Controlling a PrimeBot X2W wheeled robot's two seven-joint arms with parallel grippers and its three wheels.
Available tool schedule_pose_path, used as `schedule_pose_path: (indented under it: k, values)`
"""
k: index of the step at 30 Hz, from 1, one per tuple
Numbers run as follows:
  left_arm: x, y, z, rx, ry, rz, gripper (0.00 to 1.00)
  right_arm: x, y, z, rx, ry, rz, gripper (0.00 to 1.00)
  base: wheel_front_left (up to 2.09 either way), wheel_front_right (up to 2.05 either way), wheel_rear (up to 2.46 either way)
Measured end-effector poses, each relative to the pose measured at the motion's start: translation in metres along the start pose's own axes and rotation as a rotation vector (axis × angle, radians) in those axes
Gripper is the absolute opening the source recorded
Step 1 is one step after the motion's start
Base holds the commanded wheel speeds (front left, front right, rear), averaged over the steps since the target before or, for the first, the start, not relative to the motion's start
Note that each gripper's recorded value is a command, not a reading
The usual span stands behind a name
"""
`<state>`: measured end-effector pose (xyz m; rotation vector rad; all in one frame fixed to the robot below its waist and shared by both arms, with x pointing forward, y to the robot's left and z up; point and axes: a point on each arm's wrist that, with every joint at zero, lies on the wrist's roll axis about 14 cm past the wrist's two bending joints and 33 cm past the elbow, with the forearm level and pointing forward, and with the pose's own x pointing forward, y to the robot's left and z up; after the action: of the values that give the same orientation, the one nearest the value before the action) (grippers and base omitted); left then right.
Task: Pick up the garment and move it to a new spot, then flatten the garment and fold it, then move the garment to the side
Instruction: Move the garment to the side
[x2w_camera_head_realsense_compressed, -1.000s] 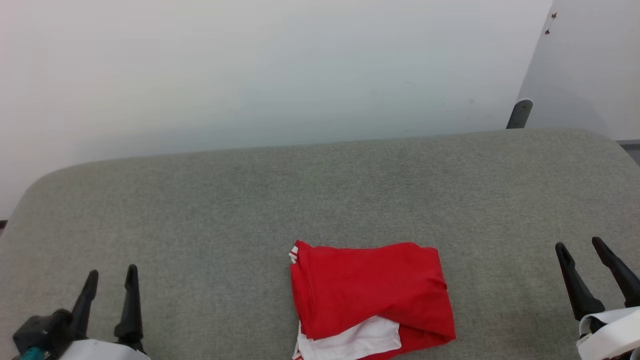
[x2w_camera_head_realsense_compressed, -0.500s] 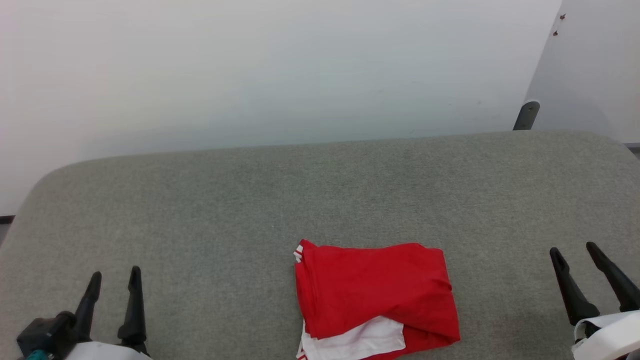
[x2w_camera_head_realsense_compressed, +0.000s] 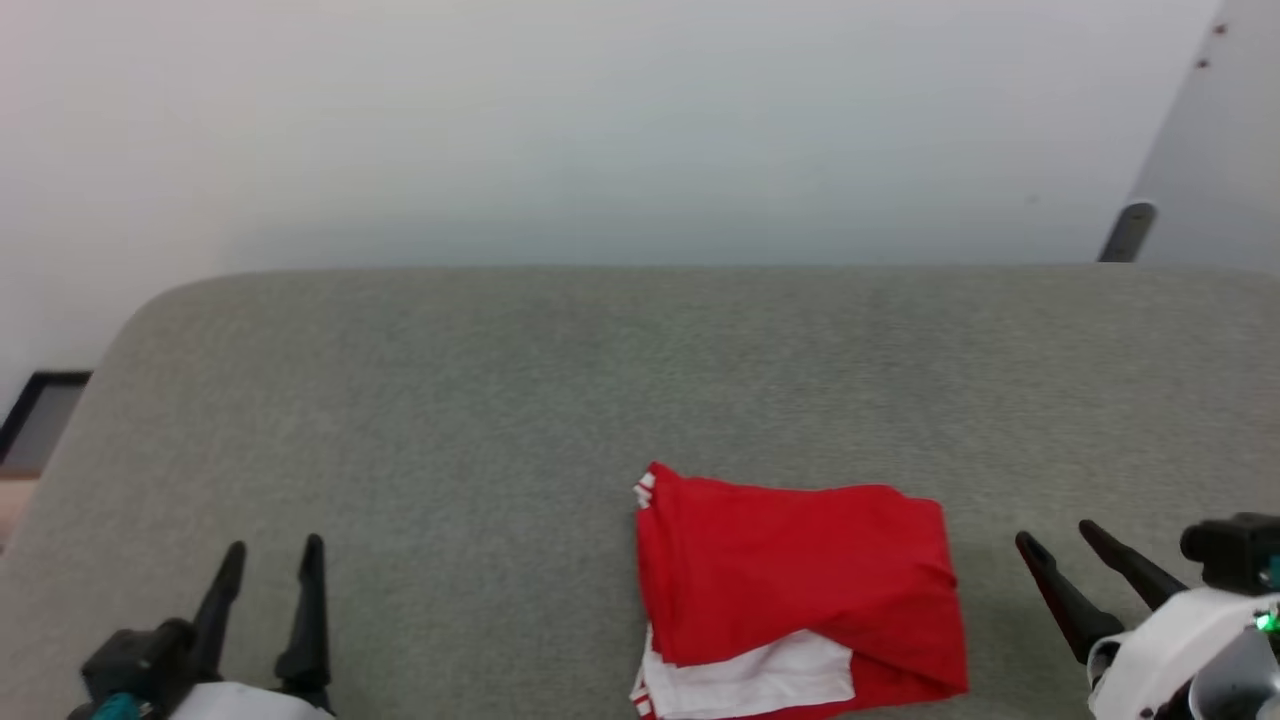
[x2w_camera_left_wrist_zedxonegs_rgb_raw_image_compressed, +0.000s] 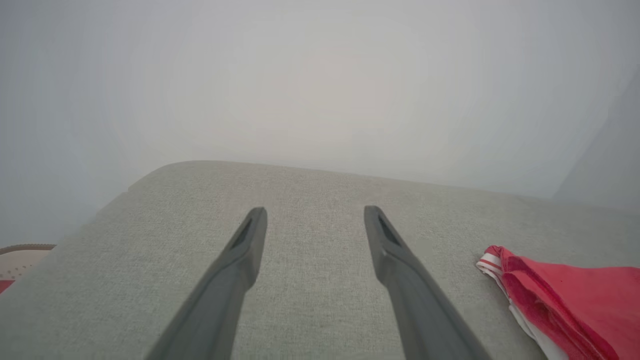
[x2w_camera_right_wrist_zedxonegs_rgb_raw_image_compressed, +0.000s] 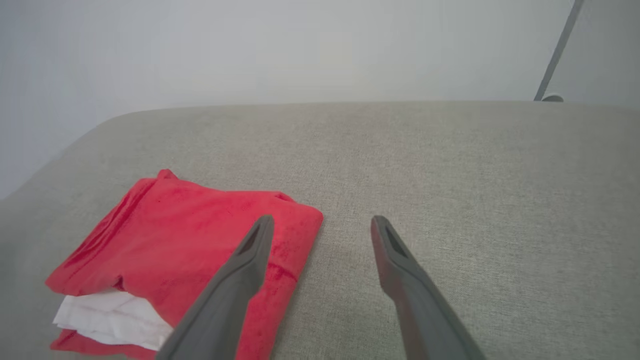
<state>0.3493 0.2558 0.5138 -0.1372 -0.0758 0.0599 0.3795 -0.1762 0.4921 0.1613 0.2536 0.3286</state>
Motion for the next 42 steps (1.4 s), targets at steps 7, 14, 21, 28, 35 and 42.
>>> schedule_pose_path:
  k: [7,14,21,28,35,42]
  values:
    - [0.003,-0.002,-0.01,-0.022,0.023,0.018,1.0,0.031,0.011,-0.033,0.043,0.221,0.065,1.0,0.0,0.0,0.0]
    - [0.008,0.0,-0.026,-0.037,0.065,0.039,1.0,0.052,0.016,-0.081,0.098,0.468,0.095,1.0,0.0,0.0,0.0]
    - [0.012,0.008,-0.036,-0.045,0.089,0.078,1.0,0.069,0.023,-0.104,0.129,0.605,0.132,0.66,0.0,0.0,0.0]
    - [0.011,0.02,-0.044,-0.046,0.11,0.123,1.0,0.084,0.028,-0.109,0.089,0.647,0.175,0.0,0.0,0.0,0.0]
    - [0.028,0.011,-0.036,-0.045,0.074,0.087,1.0,0.085,0.009,-0.089,0.019,0.614,0.155,0.0,0.0,0.0,0.0]
    - [0.052,-0.011,-0.036,-0.034,0.061,0.007,1.0,0.077,-0.047,-0.056,-0.081,0.586,0.028,0.0,0.0,0.0,0.0]
